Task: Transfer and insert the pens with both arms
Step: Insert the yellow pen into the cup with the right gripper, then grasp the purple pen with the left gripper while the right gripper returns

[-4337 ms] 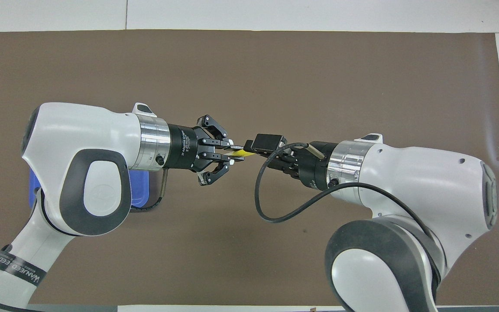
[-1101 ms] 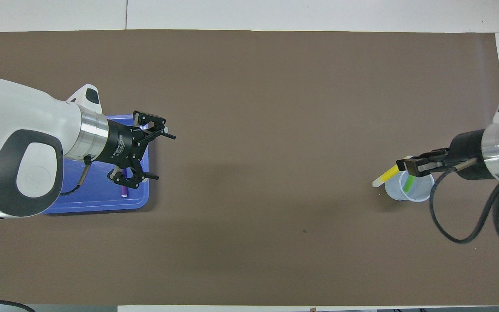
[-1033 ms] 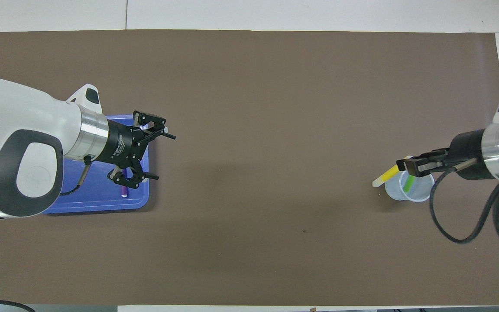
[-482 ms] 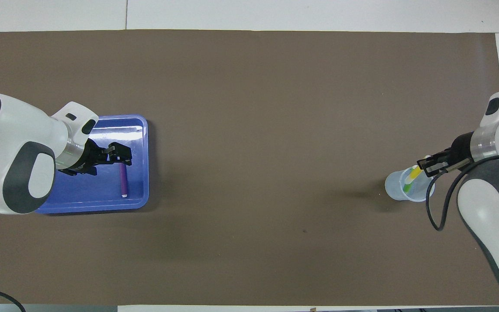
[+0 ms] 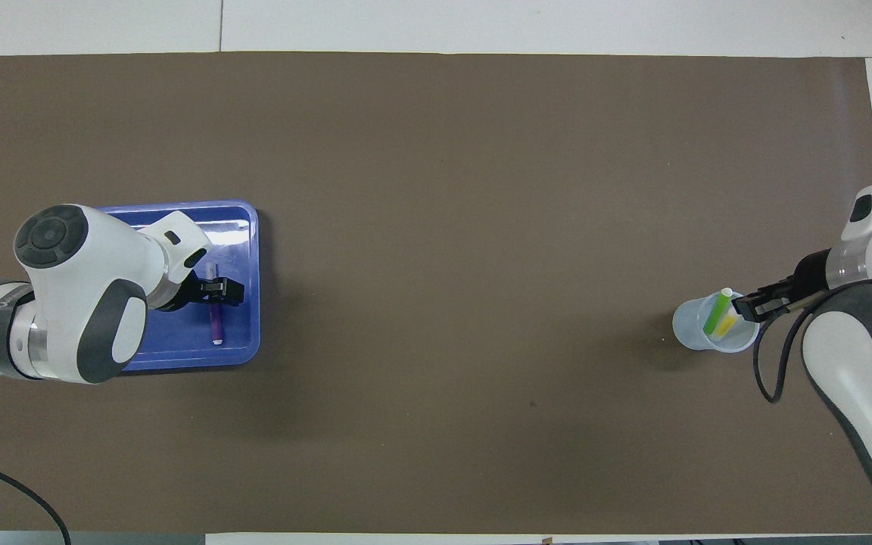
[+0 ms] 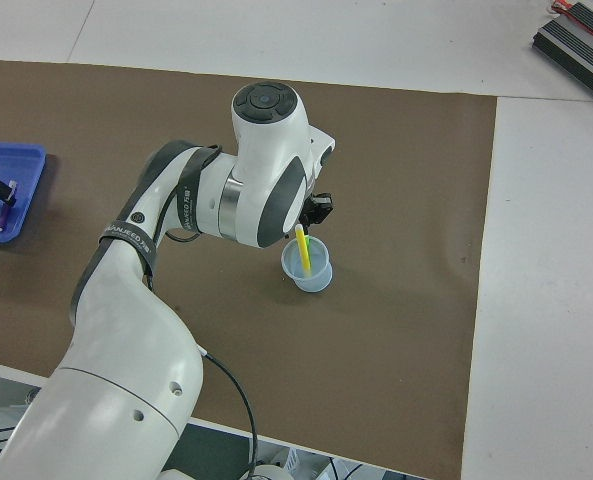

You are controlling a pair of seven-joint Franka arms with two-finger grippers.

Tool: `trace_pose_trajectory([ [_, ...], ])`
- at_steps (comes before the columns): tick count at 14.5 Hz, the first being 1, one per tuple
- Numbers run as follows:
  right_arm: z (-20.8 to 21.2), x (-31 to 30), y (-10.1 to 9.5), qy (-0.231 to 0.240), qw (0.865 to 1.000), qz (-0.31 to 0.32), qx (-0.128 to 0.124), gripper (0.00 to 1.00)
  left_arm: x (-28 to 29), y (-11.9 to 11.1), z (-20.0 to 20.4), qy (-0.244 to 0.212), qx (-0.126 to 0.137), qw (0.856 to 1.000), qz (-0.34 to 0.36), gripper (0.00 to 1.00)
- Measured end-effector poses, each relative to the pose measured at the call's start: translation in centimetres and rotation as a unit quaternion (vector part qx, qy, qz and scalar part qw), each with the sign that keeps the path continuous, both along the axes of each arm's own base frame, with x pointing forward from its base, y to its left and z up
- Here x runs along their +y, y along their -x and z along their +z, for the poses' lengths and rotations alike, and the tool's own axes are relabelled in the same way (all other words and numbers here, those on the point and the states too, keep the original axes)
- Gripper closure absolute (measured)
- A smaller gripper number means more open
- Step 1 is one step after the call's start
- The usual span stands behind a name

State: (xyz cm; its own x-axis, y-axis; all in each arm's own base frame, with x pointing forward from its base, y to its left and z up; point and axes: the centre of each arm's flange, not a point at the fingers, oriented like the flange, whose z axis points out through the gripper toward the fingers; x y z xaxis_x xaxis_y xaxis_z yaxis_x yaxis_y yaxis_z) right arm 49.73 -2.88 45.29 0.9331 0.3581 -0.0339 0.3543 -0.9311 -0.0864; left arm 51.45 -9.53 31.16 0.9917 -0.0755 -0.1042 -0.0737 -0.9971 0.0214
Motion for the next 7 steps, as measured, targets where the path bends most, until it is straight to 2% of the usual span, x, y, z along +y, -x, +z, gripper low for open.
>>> trace_pose_trajectory([
  [3,0.1,0.4,-0.1,0.001,1.000,0.004,-0.002,0.22,-0.1,-0.1,-1.0,0.005,0.002,1.000,-0.002,0.04],
  [4,0.4,0.6,-0.2,0.001,1.000,0.005,-0.005,0.09,-0.2,-0.2,-1.1,0.007,0.001,1.000,-0.002,0.04],
  [5,0.9,0.9,-0.5,-0.002,1.000,0.001,-0.010,0.01,-0.2,-0.3,-1.3,0.008,0.000,1.000,-0.002,0.08],
  [6,1.6,1.5,-0.8,-0.012,1.000,-0.006,-0.016,0.00,-0.2,-0.3,-1.3,0.009,0.000,1.000,-0.002,0.08],
  [7,2.3,2.7,-1.0,-0.029,0.999,-0.014,-0.021,0.00,-0.2,-0.3,-1.4,0.009,0.000,1.000,-0.002,0.14],
])
